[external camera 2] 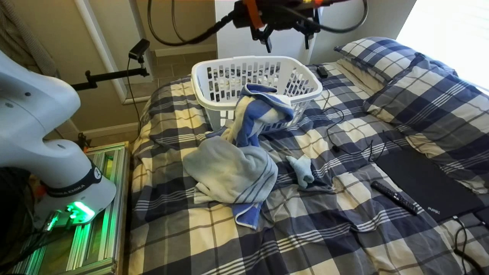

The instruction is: Remove the white and blue towel from the bed and put it on the table

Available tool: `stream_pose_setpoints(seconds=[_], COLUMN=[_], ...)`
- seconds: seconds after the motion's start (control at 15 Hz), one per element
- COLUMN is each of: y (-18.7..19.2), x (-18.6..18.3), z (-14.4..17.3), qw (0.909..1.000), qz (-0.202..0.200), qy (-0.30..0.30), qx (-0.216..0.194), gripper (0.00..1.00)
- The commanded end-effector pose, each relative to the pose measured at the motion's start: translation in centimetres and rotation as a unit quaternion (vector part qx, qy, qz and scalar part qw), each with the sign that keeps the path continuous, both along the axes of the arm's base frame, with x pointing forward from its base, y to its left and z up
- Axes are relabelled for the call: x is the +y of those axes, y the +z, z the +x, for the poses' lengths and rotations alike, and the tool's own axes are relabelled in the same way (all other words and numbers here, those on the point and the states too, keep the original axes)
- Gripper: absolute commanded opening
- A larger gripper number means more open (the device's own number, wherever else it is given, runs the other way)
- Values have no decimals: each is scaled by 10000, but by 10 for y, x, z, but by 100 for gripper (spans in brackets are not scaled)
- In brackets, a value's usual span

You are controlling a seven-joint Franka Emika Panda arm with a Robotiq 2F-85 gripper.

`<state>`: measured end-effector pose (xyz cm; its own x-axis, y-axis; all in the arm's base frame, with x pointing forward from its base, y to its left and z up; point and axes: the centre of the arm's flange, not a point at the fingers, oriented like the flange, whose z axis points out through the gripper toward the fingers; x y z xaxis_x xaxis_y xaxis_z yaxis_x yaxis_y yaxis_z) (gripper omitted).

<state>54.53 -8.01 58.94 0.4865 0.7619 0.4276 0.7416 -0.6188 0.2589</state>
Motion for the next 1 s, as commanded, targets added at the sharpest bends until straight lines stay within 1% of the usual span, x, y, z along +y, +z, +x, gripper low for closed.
stream_pose_setpoints(seconds=[0.0,0.07,0.13,0.2,0.47,0.87,0.93], y=[-32,-14,-20,-19,-19,-19,-30], x=[-45,-36,-47,-50,-33,-34,-35], z=[-79,-29,-38,-39,-31,-31,-35], qw=[9971,9989,9986,9985,9985,9985,9962], qz=[756,464,511,526,553,551,786], qy=[-55,-89,-112,-118,-20,-29,-24], qx=[-22,-33,-8,-14,-9,-12,374], gripper=[100,100,100,100,100,100,100])
